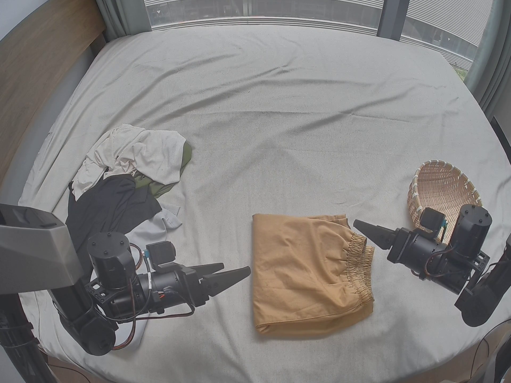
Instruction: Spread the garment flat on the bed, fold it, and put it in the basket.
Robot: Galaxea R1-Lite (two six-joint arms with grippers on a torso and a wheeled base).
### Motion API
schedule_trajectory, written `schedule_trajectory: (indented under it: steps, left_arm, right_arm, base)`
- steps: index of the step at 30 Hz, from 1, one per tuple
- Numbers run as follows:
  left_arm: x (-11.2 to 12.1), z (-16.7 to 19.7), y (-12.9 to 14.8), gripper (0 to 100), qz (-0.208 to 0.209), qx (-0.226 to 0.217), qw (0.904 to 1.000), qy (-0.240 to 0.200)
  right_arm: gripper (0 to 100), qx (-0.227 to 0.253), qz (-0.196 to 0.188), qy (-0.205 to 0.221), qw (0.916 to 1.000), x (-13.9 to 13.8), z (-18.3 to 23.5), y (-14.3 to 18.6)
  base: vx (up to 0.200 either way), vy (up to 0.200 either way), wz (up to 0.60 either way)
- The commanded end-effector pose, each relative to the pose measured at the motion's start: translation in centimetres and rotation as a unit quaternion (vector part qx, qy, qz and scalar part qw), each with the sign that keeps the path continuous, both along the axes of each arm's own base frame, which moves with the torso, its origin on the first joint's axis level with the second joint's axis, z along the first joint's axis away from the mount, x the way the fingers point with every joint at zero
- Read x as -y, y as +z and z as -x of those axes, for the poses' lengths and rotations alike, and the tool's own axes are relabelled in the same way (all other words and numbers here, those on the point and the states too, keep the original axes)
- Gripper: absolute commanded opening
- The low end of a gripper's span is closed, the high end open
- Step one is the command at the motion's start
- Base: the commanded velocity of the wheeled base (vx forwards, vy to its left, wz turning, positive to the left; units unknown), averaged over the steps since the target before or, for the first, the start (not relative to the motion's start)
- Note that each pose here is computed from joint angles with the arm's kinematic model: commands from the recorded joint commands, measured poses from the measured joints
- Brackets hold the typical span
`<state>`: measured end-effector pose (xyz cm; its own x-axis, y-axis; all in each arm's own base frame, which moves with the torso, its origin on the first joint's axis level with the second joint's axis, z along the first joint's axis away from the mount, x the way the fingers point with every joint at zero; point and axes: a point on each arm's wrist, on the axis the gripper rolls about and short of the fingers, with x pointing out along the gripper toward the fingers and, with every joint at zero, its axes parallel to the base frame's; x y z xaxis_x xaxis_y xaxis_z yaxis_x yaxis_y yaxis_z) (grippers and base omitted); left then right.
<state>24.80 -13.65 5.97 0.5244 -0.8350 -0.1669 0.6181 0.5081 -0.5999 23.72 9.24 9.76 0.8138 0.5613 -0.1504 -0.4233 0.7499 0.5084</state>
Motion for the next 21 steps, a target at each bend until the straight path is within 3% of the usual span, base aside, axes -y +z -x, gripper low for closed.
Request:
schedule_trajectory:
  steps: [1,21]
  left_arm:
    - [0.1,0.0,-0.3,100,-0.003,-0.004,1.0,-0.002]
    - [0.2,-0.1,-0.9,100,-0.015,0.0,0.9999,-0.004]
  right_arm:
    - [100,-0.029,0.029,-0.007,0.9991,0.6,0.1,-1.9]
    - [100,-0.108,0.09,-0.011,0.99,1.7,0.9,-6.0]
  base:
    - [0.0,0.0,0.0]
    - [0.0,0.0,0.0]
